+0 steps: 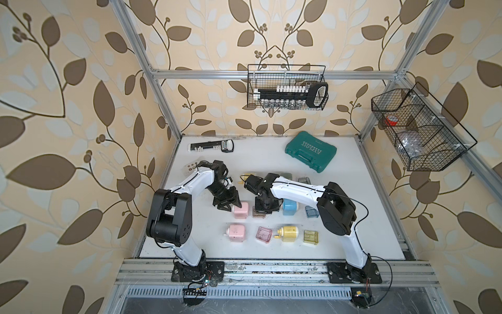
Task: Put the tray back into the pencil sharpener
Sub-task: Close the container of the pencil sharpener.
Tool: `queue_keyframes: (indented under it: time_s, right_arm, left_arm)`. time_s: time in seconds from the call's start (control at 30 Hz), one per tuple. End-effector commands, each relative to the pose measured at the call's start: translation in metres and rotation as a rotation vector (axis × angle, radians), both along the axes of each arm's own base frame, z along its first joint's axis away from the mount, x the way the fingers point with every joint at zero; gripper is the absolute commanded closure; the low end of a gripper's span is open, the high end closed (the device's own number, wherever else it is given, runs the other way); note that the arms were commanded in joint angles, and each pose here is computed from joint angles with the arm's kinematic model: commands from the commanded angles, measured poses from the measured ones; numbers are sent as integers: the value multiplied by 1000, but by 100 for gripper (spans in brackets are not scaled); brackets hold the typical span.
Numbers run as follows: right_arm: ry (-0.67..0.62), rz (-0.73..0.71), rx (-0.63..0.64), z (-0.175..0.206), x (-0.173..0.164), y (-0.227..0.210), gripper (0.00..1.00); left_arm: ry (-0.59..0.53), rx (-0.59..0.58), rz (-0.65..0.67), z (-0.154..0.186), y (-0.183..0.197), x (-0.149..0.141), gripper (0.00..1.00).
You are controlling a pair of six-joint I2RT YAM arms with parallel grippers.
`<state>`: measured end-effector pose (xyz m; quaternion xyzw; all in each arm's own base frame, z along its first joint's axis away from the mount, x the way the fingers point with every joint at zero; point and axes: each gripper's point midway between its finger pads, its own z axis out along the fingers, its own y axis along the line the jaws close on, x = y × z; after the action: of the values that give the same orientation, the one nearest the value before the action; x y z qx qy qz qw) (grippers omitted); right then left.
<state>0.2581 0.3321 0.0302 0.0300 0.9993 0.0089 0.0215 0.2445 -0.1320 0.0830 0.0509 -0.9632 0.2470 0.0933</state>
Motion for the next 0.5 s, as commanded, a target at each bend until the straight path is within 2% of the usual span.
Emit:
queue_keyframes:
  time_s: [0.0,0.47]
  right_arm:
    - [16,-4,-4,-6,-3,6,100]
    - [22,-2,9,-5,-3,14,100]
  left_arm:
    - [27,25,-24,-10,2,-6,47]
    - [24,42,-25,-12,5,-5,47]
